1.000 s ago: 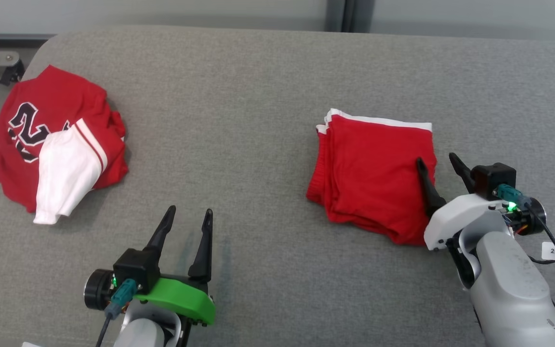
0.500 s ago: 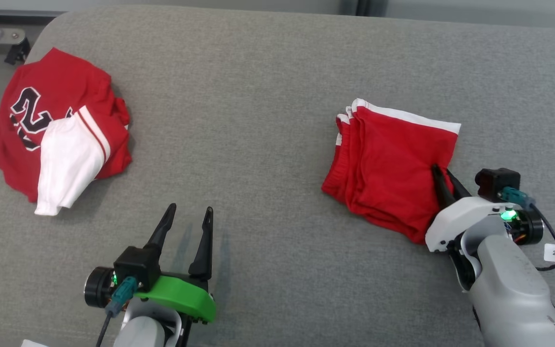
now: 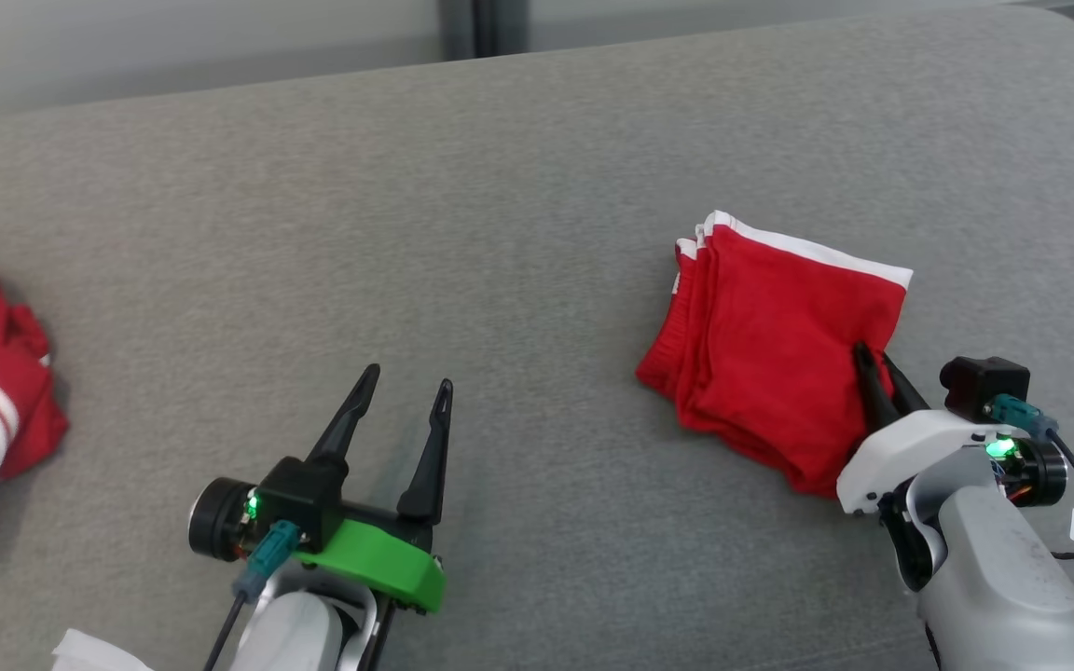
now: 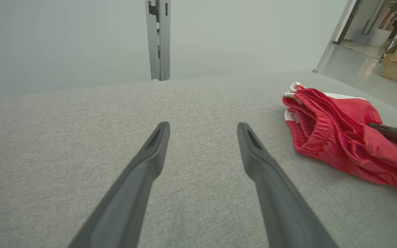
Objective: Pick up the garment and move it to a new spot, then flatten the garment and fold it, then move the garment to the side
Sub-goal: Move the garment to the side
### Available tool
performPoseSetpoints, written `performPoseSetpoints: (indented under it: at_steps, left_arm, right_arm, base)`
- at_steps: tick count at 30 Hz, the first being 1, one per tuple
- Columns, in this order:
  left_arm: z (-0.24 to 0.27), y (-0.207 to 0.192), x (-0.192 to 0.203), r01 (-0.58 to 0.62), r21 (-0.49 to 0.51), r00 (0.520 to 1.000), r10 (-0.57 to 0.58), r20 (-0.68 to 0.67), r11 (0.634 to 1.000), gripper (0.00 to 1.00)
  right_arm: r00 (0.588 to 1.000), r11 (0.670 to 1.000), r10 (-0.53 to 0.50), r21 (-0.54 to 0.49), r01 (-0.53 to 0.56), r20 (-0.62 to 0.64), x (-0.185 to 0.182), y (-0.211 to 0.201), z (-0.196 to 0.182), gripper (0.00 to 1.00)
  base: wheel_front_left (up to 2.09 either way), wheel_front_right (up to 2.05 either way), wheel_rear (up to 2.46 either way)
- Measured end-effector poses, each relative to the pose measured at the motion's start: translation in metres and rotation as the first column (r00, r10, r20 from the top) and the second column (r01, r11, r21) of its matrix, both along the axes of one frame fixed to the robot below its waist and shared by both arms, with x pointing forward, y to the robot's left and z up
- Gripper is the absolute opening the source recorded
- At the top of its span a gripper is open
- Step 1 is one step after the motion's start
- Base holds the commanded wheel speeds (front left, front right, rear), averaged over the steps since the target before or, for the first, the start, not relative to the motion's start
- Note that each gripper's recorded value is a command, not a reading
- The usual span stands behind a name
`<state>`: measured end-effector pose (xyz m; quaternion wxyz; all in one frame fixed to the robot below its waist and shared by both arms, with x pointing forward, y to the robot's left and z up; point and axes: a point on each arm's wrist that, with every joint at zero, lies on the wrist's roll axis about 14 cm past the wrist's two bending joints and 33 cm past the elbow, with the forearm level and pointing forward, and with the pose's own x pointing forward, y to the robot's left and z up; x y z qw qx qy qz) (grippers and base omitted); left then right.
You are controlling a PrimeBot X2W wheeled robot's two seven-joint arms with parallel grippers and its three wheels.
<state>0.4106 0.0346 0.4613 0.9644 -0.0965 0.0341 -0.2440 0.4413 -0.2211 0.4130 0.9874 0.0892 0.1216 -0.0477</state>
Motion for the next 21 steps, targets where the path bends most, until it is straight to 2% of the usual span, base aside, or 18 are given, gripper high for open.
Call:
performPoseSetpoints:
  at_steps: [5,11,16,21]
  left_arm:
    - [0.004,-0.053,-0.003,0.159,-0.023,0.987,-0.159,0.016,0.987,1.0]
    - [0.002,-0.106,-0.014,0.32,-0.054,0.947,-0.32,0.014,0.946,1.0]
    - [-0.006,-0.128,-0.019,0.394,-0.064,0.919,-0.395,0.0,0.917,1.0]
    - [-0.021,-0.131,-0.012,0.412,-0.063,0.91,-0.414,-0.024,0.909,1.0]
  right_arm:
    - [0.996,0.995,-0.094,-0.012,0.094,-0.008,-0.032,-0.036,0.001,0.0]
    - [0.979,0.979,-0.202,-0.022,0.202,-0.013,-0.069,-0.072,0.004,0.0]
    - [0.965,0.964,-0.262,-0.047,0.26,-0.029,-0.09,-0.093,0.002,0.0]
    - [0.97,0.961,-0.242,-0.149,0.234,-0.037,-0.079,-0.103,0.006,0.0]
  base:
    - [0.0,0.0,0.0]
    - [0.0,0.0,0.0]
    - [0.0,0.0,0.0]
    - [0.0,0.0,0.0]
